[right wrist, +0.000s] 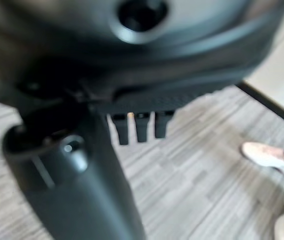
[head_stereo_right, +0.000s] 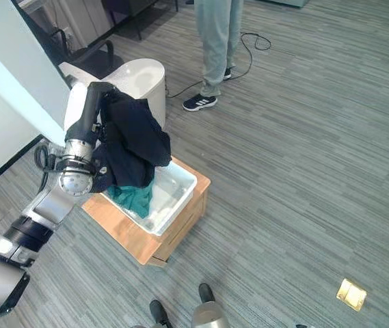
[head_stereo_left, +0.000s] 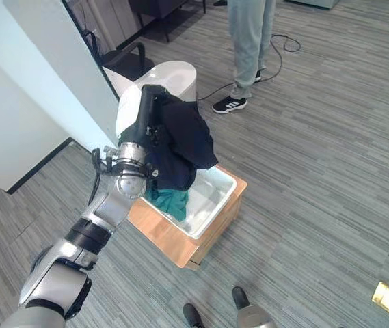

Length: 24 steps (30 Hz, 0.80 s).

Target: Pick up bed clothes into laundry basket.

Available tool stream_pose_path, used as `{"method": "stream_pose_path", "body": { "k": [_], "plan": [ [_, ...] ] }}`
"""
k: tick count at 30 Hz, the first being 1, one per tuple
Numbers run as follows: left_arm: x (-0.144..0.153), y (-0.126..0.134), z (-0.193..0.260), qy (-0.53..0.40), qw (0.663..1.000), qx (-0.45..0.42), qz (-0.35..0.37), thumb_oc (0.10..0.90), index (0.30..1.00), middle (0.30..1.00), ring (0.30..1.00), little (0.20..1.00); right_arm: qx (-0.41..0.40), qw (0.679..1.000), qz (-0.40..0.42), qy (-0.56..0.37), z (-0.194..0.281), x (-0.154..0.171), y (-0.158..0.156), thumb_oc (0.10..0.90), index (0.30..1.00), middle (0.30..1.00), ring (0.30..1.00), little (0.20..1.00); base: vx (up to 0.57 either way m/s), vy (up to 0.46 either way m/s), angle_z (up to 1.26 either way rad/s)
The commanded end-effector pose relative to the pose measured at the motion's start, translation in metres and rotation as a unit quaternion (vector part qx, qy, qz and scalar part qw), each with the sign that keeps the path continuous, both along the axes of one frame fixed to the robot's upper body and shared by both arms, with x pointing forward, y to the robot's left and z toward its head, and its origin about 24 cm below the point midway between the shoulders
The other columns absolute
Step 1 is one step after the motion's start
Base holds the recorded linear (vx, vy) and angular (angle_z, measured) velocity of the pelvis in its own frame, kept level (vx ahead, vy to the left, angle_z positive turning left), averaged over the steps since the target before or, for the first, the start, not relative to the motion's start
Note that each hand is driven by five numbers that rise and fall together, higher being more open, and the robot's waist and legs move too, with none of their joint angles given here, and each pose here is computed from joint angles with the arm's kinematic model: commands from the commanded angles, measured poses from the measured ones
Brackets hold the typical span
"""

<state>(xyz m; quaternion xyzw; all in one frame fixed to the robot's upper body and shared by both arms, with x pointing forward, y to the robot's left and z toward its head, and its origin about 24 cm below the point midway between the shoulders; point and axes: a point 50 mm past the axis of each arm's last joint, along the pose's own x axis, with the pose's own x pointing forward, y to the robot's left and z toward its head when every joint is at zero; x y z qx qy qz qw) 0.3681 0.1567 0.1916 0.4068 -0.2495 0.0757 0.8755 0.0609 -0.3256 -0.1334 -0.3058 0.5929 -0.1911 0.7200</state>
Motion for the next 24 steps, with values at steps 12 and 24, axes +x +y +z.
{"method": "stream_pose_path", "body": {
  "k": [12, 24],
  "plan": [
    [0.040, 0.037, -0.006, 0.052, 0.975, 0.127, 0.177, 0.400, 0.300, 0.300, 0.300, 0.300, -0.049, 0.998, -0.033, 0.032, 0.009, -0.027, -0.023, 0.800, 0.900, 0.900, 0.900, 0.900, -0.04, -0.003, -0.07],
    [0.033, -0.005, -0.072, 0.163, 0.979, 0.062, 0.104, 0.800, 0.900, 0.900, 0.900, 0.900, -0.039, 0.999, 0.007, 0.007, 0.008, -0.005, -0.015, 0.800, 0.900, 0.900, 0.900, 0.900, -0.01, -0.006, 0.03]
  ]
}}
